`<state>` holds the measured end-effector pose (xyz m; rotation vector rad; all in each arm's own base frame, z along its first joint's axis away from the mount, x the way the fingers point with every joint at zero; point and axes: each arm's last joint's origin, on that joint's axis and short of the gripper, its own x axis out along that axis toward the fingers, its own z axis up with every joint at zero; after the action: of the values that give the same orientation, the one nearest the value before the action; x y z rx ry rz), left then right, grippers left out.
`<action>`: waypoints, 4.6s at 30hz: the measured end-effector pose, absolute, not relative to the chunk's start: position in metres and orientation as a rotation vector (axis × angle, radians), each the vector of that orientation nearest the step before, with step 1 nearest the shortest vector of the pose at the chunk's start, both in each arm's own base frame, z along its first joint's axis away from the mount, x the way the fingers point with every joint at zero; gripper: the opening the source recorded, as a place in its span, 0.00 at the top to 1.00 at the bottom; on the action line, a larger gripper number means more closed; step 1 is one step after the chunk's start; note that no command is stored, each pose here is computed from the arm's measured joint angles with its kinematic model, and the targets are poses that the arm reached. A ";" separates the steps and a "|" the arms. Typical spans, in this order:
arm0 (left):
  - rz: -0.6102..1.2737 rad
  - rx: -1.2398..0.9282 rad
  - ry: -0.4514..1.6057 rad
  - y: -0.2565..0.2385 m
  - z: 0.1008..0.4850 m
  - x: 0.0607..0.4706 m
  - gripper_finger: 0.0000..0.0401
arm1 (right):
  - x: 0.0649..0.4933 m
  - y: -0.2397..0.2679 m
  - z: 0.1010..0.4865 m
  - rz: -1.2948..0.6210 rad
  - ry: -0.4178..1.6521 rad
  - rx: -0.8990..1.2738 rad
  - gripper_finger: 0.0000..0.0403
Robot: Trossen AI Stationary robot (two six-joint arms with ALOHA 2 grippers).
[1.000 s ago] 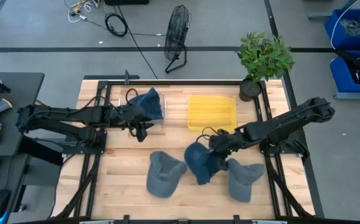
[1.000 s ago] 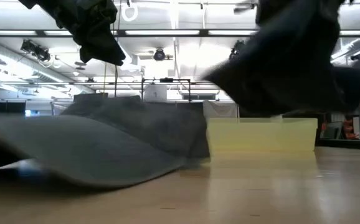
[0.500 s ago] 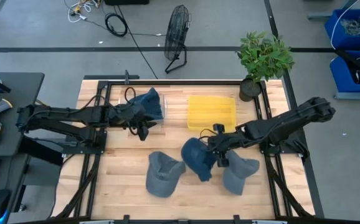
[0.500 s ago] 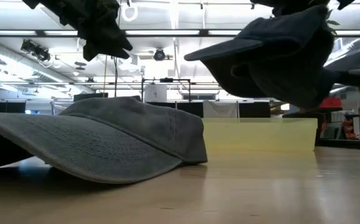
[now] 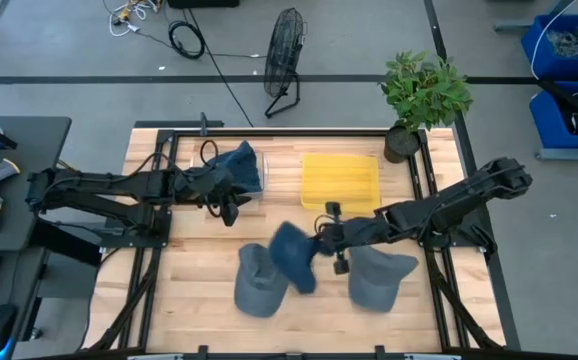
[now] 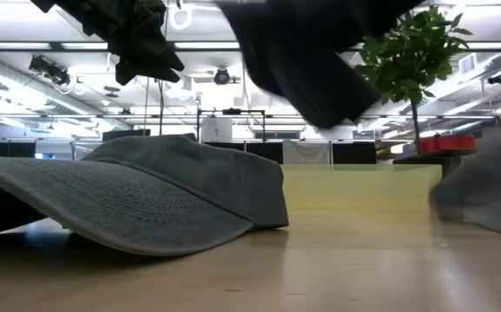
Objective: Pick & Place hat
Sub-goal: Put the blue cap into the transparent bin
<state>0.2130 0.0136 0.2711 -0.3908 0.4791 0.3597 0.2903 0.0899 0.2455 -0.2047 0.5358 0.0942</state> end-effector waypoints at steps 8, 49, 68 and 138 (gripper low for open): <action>0.359 -0.403 0.466 0.014 0.272 0.214 0.65 | 0.289 0.075 0.229 -0.036 0.678 -0.326 0.99; 0.141 -0.503 0.283 0.012 0.271 0.257 0.65 | 0.297 0.040 0.230 -0.125 0.724 -0.700 0.99; 0.145 -0.463 0.301 0.012 0.269 0.258 0.65 | 0.307 0.036 0.246 -0.225 0.588 -0.825 0.99; 0.794 -0.488 0.440 0.041 0.289 0.124 0.97 | 0.306 0.033 0.249 -0.336 0.571 -0.732 0.62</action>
<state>0.1241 0.0409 0.2893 -0.4880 0.4404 0.7936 0.3062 0.0327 0.2489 -0.7317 0.5713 -0.3361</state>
